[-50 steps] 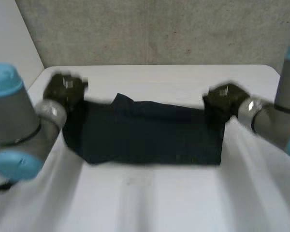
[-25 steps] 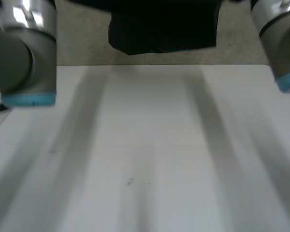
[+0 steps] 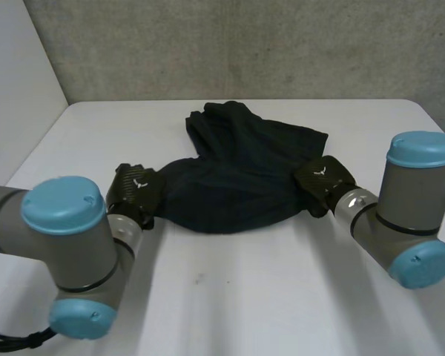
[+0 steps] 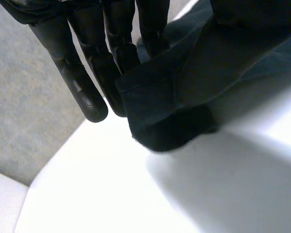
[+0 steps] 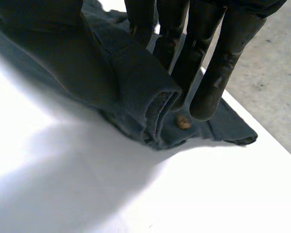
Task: Fold the shorts.
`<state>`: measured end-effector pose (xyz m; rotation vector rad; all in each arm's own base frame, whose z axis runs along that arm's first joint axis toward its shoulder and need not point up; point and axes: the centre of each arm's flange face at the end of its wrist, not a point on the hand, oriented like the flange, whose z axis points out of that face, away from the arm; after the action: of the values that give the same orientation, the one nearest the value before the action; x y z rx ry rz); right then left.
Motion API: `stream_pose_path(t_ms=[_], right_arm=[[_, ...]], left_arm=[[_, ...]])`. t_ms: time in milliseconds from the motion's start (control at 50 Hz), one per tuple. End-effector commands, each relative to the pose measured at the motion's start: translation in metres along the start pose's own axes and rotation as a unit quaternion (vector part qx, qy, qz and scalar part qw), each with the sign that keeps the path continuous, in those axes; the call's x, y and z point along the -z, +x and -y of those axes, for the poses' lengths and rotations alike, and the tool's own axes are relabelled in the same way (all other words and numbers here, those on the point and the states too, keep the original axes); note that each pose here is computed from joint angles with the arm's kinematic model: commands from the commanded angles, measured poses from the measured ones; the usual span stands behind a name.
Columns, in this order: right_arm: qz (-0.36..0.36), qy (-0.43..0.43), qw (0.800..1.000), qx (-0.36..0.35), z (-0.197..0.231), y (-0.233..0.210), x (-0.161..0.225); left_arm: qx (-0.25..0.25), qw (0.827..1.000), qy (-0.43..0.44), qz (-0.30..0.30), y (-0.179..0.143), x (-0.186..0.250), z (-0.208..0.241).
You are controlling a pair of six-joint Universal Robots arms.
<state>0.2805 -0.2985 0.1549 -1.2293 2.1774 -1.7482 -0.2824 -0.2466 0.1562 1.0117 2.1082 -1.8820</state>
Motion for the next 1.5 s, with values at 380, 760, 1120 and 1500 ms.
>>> stream_pose_path(t_ms=[380,760,1120,1500], right_arm=[[0.150,-0.172,0.968,0.107,-0.011,-0.021,0.124],[0.084,-0.107,0.988,0.078,-0.037,-0.018,0.106],[0.068,-0.093,0.991,0.068,-0.046,-0.021,0.101],[0.070,-0.098,0.992,0.043,-0.051,-0.023,0.099]], left_arm=[[-0.150,0.971,-0.106,-0.153,0.000,0.148,0.005],[-0.071,0.986,0.141,-0.057,-0.036,0.042,0.077],[-0.043,0.976,0.166,-0.132,0.003,-0.101,0.024],[-0.044,0.970,0.185,-0.152,0.021,-0.138,0.007]])
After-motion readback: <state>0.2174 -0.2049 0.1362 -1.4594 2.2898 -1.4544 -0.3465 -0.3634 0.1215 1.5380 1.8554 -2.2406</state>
